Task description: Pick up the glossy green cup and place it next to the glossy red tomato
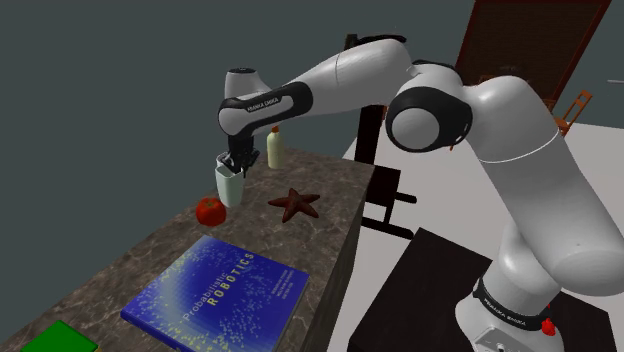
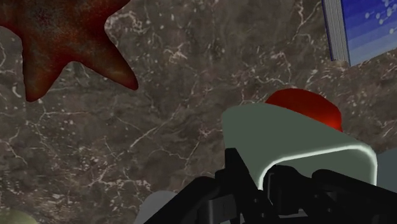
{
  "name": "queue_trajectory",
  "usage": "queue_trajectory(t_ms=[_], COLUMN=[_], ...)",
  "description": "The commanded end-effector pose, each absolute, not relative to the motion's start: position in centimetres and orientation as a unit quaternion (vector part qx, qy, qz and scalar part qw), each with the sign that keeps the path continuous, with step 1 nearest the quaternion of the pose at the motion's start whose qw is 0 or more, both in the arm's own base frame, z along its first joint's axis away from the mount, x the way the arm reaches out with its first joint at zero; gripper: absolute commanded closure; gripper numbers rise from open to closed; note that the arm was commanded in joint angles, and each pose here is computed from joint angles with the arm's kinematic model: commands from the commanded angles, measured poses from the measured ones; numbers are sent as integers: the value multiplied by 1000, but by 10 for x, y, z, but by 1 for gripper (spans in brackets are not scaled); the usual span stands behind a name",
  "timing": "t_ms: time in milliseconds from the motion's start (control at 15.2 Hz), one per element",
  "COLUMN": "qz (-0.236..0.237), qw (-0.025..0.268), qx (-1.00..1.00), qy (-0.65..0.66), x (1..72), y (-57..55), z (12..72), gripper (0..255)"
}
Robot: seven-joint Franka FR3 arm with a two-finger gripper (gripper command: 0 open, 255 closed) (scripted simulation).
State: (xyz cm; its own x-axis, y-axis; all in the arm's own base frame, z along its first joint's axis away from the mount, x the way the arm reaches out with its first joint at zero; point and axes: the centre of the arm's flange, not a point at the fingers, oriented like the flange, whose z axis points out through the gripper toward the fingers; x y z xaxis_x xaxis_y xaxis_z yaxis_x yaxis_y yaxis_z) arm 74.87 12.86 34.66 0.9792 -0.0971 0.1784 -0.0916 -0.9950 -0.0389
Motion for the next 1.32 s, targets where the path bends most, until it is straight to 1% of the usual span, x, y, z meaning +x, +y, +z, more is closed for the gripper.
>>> queue_trajectory(t_ms=[0, 264, 726, 792, 1122, 1254], qz=[-85, -85, -85, -85, -85, -85], qw=[16, 16, 16, 16, 16, 16], qx=[-995, -995, -995, -995, -995, -995], qy=[45, 45, 45, 45, 45, 45], x=[746, 746, 746, 746, 746, 742], y=[133, 133, 133, 133, 133, 133], z=[329, 309, 309, 309, 309, 335], gripper=[255, 255, 255, 0, 0, 0])
